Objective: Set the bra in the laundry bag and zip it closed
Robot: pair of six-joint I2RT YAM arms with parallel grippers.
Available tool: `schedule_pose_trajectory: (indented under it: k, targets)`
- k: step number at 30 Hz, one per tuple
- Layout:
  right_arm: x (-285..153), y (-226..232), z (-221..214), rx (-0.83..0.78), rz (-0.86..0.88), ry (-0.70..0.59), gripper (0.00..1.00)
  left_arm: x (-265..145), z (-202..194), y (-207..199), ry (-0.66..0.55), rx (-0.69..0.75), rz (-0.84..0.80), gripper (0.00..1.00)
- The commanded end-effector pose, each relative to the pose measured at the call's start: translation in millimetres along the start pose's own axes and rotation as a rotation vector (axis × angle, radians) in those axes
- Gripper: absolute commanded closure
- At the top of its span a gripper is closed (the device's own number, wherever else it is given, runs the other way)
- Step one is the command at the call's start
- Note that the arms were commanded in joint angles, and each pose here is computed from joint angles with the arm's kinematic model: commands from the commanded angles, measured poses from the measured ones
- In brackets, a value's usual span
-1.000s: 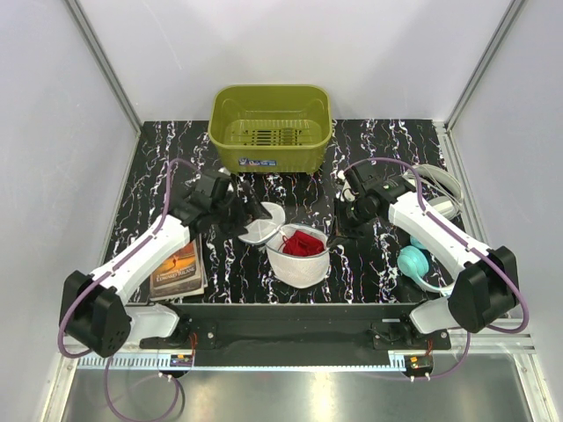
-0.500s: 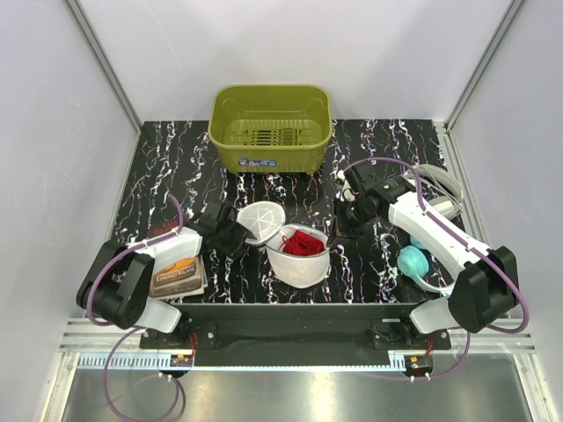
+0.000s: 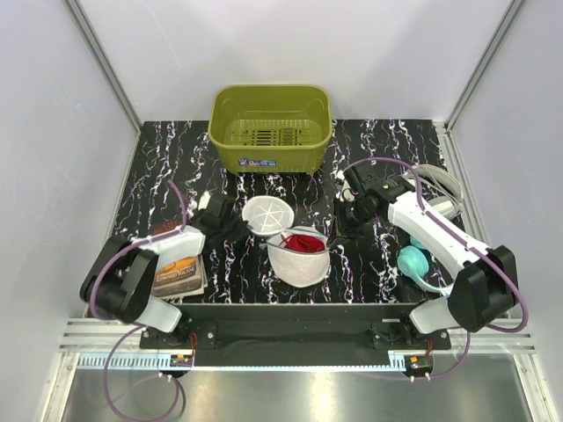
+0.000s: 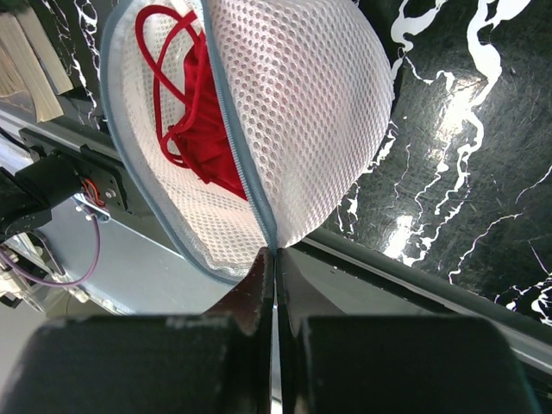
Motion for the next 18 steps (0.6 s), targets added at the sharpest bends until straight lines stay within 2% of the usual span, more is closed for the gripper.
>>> schedule_pose_trajectory:
  k: [1, 3, 4, 5, 6, 8, 13, 14, 18]
  targets:
    - [0.7, 3.2, 9.1, -0.031, -0.013, -0.011, 1.0, -52.6, 22.9, -35.9, -0.237, 0.227, -0.158, 1.0]
    - [4.9, 3.1, 13.5, -0.028, -0.023, -0.003, 1.0, -75.4, 23.6, -42.1, -0.328, 0.31, -0.167, 1.0]
    - [6.6, 3.2, 15.1, -0.026, -0.025, 0.001, 1.0, -99.1, 27.0, -51.3, -0.381, 0.393, -0.19, 1.0]
    - [6.2, 5.6, 18.6, -0.03, -0.018, -0.002, 1.0, -110.0, 32.3, -53.4, -0.468, 0.431, -0.161, 1.0]
    - [10.9, 4.9, 21.5, -0.026, -0.024, 0.011, 1.0, -128.0, 24.7, -66.6, -0.495, 0.486, -0.195, 1.0]
    - [11.4, 8.9, 29.6, -0.031, -0.02, 0.002, 1.0, -145.6, 26.9, -63.6, -0.57, 0.592, -0.134, 1.0]
    - [24.3, 14.8, 53.9, -0.04, -0.021, 0.01, 1.0, -168.0, 2.6, -62.5, -0.621, 0.815, -0.1, 1.0]
    - [23.2, 19.1, 61.3, -0.05, -0.008, -0.001, 1.0, -172.1, 2.5, -61.7, -0.67, 0.836, -0.073, 1.0]
    - [34.7, 15.9, 75.8, -0.006, 0.008, 0.032, 1.0, -183.8, -18.1, -62.4, -0.734, 1.038, -0.037, 1.0]
Point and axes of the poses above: each gripper's point midway between its finger pads, its own x axis out along the fingers, its own y axis along the line the jaws close on, z = x × y, the point moved 8 cm from there along -x, back along the fingers, and after that the axes turned 2 degrees about -x, right-handed, at the moved point
